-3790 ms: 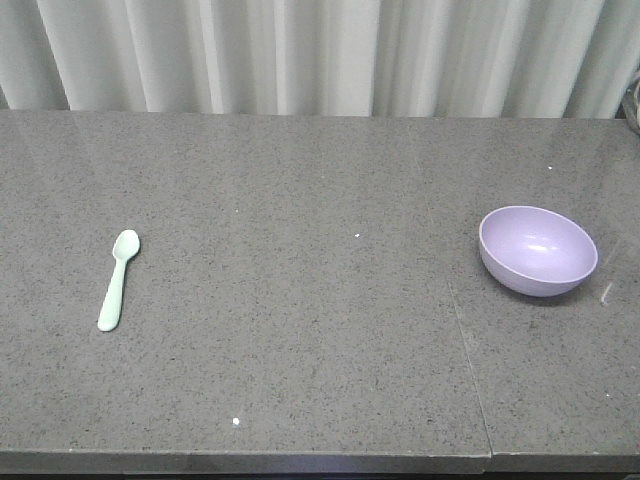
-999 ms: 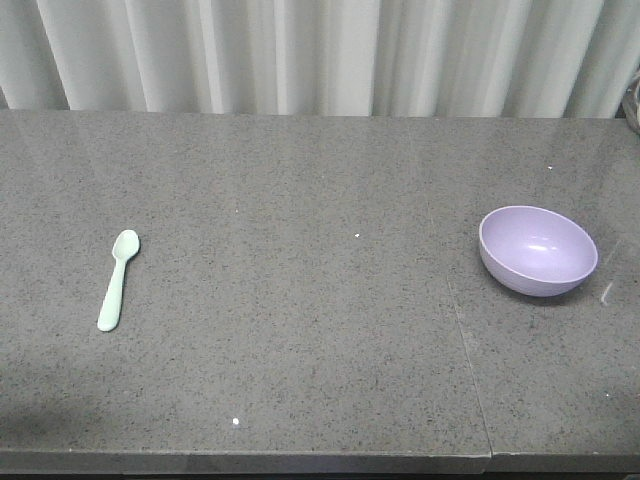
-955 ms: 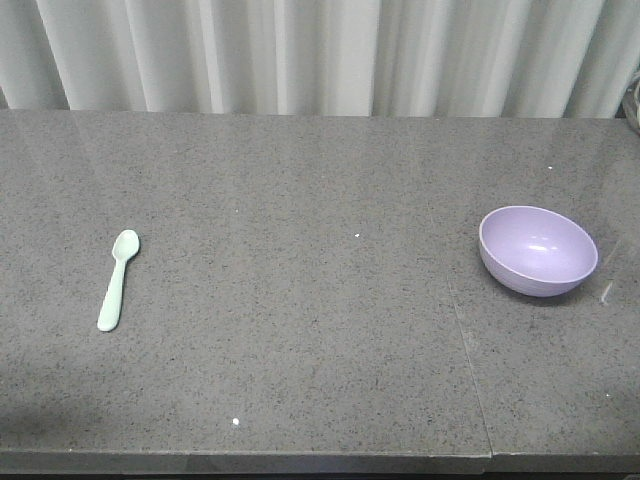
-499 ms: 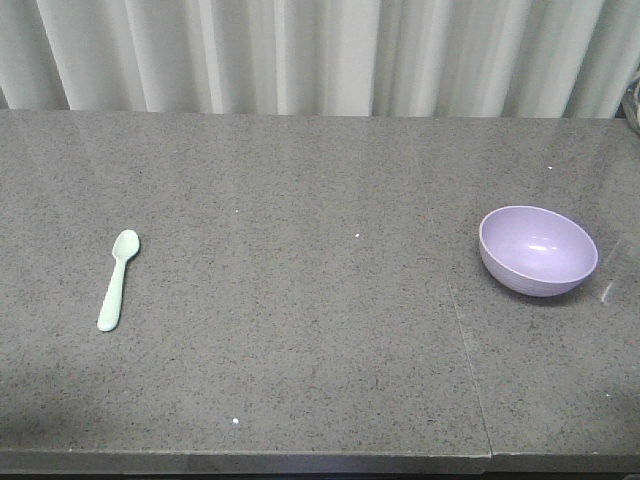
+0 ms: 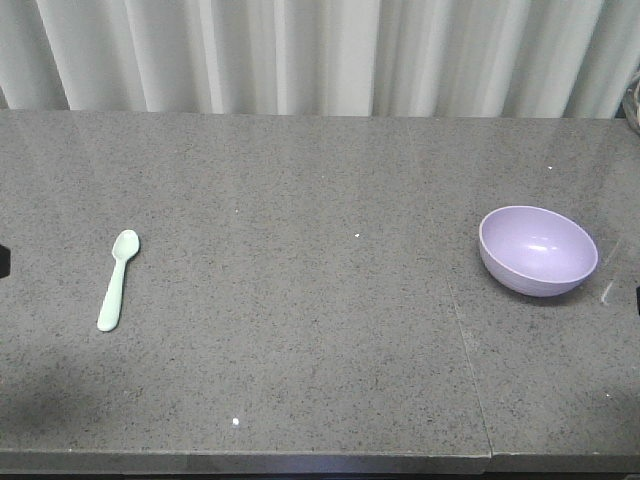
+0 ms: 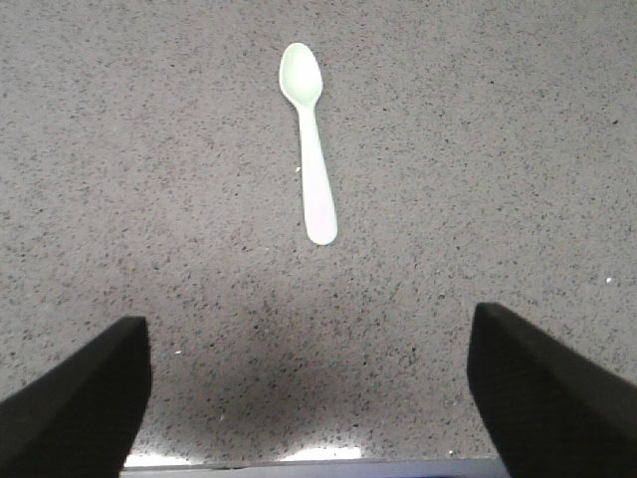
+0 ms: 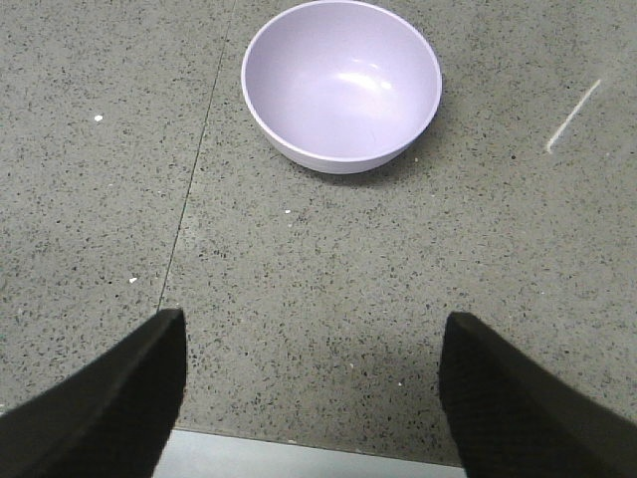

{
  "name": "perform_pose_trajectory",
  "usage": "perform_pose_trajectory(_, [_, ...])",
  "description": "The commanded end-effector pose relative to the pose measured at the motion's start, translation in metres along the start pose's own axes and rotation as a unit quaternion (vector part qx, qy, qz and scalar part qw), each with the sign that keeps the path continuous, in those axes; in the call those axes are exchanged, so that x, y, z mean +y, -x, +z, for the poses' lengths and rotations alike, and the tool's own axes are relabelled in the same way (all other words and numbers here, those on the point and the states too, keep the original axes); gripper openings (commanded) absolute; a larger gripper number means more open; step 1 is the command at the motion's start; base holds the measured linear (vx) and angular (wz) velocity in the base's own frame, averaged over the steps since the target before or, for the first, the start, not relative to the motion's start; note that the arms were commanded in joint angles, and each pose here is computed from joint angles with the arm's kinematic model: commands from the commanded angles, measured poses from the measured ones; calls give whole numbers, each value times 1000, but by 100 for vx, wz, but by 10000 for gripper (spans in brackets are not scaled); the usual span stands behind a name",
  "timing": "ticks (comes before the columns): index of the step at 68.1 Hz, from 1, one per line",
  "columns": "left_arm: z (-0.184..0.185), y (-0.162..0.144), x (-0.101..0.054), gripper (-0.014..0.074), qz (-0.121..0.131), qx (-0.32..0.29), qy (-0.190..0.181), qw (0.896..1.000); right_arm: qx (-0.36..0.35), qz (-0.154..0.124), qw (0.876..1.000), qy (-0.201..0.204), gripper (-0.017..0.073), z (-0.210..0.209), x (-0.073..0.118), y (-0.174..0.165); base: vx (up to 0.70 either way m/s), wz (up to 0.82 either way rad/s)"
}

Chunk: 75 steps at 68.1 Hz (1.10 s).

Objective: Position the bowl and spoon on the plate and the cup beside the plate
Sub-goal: 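Close the left gripper on the pale green spoon handle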

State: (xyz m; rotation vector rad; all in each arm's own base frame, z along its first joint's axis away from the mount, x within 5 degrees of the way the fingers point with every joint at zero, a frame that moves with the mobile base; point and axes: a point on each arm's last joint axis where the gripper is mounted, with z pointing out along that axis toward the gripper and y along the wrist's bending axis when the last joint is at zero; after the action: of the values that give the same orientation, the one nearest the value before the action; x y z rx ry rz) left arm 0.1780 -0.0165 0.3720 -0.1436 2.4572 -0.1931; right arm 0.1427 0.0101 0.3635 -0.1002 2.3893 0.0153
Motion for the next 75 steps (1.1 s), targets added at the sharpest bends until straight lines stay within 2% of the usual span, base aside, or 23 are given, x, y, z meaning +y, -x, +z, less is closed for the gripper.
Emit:
perform_pose_trajectory(1, [2,21,-9,573,3,-24,-17,1000,-47,-1,999,-3,524,-8,-1,11,0,0])
perform_pose_trajectory(15, [50,45,-32,554,43,46,-16,998,-47,-1,999,-3,524,-8,-1,11,0,0])
perform_pose_trajectory(22, [81,57,-40,554,61,76,7,995,-47,-1,999,-3,524,-8,-1,11,0,0])
perform_pose_trajectory(37, [138,80,-41,554,42,118,71,990,-47,-1,999,-3,524,-8,-1,11,0,0])
perform_pose_trajectory(55, [185,90,-46,554,39,148,77,985,-47,-1,999,-3,524,-8,-1,11,0,0])
perform_pose_trajectory(75, [233,76,-44,554,36,202,86,975,-47,-1,999,-3,524,-8,-1,11,0,0])
